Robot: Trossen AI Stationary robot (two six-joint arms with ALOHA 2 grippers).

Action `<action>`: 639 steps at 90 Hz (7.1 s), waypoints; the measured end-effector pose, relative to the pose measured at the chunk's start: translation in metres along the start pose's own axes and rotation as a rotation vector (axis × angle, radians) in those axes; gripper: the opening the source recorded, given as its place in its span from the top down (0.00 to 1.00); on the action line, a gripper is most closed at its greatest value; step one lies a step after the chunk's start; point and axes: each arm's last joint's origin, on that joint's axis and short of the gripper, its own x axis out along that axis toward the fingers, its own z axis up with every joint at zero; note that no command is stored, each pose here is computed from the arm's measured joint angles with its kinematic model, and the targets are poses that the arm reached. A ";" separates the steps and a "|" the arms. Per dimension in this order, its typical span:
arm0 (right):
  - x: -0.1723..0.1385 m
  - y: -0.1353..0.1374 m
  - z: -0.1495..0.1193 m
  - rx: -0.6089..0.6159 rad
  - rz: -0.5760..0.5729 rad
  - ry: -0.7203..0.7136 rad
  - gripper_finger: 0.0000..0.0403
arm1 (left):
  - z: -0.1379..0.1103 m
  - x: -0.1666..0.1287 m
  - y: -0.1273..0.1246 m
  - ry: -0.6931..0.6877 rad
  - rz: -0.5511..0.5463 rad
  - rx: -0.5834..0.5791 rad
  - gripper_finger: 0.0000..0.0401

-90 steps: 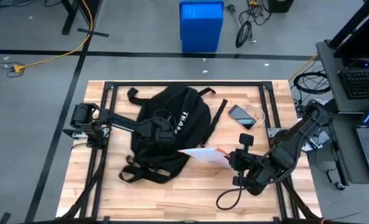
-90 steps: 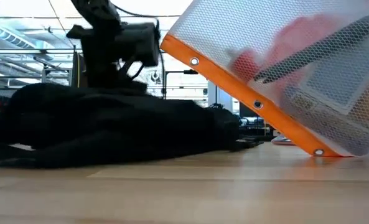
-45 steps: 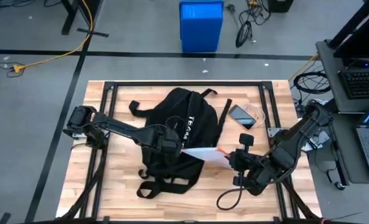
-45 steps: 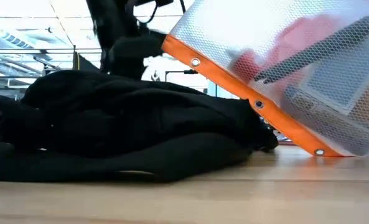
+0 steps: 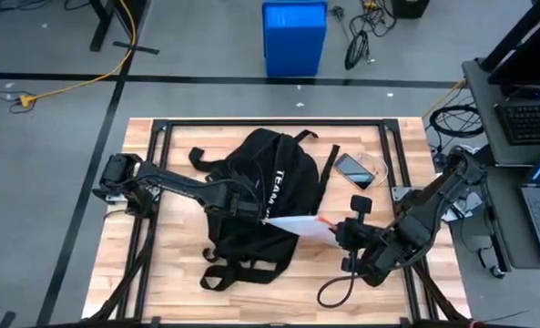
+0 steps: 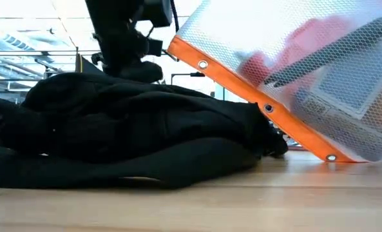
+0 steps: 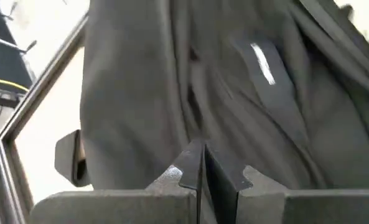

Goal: Unpack backpack
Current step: Put the zip bag into the black backpack

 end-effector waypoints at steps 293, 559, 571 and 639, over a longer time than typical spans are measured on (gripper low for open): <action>0.008 -0.013 -0.001 -0.033 -0.073 0.070 1.00 | 0.034 0.088 0.021 0.053 -0.001 -0.109 0.64; 0.274 -0.077 0.081 -0.429 -0.169 -0.047 0.93 | 0.017 -0.101 0.063 -0.642 0.109 0.112 1.00; 0.254 -0.065 0.087 -0.440 -0.109 -0.107 0.79 | 0.017 -0.101 0.063 -0.641 0.108 0.112 1.00; 0.167 -0.034 0.048 -0.040 0.082 0.242 0.50 | 0.016 -0.101 0.063 -0.635 0.106 0.118 1.00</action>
